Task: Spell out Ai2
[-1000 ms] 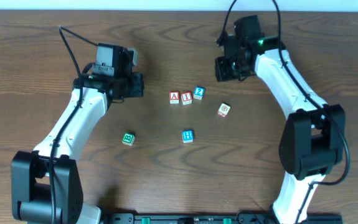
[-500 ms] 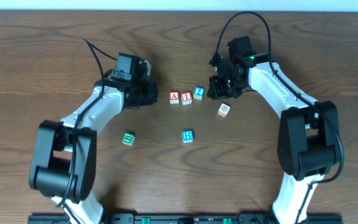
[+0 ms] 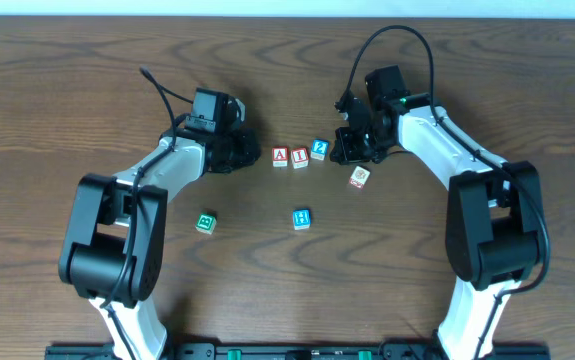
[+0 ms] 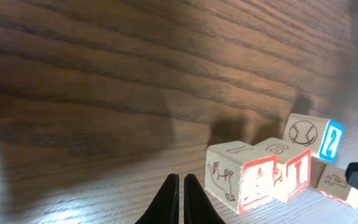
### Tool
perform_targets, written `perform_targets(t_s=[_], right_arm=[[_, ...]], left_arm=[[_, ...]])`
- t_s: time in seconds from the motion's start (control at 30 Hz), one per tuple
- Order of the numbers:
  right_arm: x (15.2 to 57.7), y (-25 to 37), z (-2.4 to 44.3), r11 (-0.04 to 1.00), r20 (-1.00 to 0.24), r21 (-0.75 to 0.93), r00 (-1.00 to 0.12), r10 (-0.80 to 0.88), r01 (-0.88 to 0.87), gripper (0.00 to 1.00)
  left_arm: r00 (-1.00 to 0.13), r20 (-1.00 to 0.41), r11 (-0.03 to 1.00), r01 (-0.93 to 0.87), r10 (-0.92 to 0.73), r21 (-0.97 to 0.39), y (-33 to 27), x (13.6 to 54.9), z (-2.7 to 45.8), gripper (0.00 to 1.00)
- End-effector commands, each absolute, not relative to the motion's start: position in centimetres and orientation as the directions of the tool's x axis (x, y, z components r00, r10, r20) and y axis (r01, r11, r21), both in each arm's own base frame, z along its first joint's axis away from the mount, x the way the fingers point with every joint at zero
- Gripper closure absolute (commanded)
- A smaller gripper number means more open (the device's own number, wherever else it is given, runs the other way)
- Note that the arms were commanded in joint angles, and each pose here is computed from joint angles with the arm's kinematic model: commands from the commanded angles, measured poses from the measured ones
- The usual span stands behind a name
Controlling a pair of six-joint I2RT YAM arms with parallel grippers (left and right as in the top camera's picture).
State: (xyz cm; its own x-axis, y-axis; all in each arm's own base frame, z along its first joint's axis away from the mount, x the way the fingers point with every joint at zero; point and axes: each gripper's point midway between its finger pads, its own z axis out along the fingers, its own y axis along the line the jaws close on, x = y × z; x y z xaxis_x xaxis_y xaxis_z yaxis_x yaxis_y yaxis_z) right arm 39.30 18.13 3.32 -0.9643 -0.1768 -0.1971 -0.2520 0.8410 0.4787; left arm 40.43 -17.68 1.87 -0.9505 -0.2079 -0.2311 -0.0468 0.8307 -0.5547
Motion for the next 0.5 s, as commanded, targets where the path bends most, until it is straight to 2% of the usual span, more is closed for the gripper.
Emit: perform_targets(t_s=[0.0,0.47], right_arm=[[39.42,18.74,3.9,0.807,-0.196,0.542,-0.969,-0.15,-0.234,0.99],[39.49,18.53,3.15,0.793,-0.154,0.582,-0.982,-0.11,-0.18,0.99]], left_arm=[[-0.959,-0.182,0.812,-0.074,-0.218,-0.58,-18.26,39.78,1.14,0.94],[-0.962,-0.174,0.803,-0.07,-0.212,-0.592,-18.97,39.54,1.28,0.94]])
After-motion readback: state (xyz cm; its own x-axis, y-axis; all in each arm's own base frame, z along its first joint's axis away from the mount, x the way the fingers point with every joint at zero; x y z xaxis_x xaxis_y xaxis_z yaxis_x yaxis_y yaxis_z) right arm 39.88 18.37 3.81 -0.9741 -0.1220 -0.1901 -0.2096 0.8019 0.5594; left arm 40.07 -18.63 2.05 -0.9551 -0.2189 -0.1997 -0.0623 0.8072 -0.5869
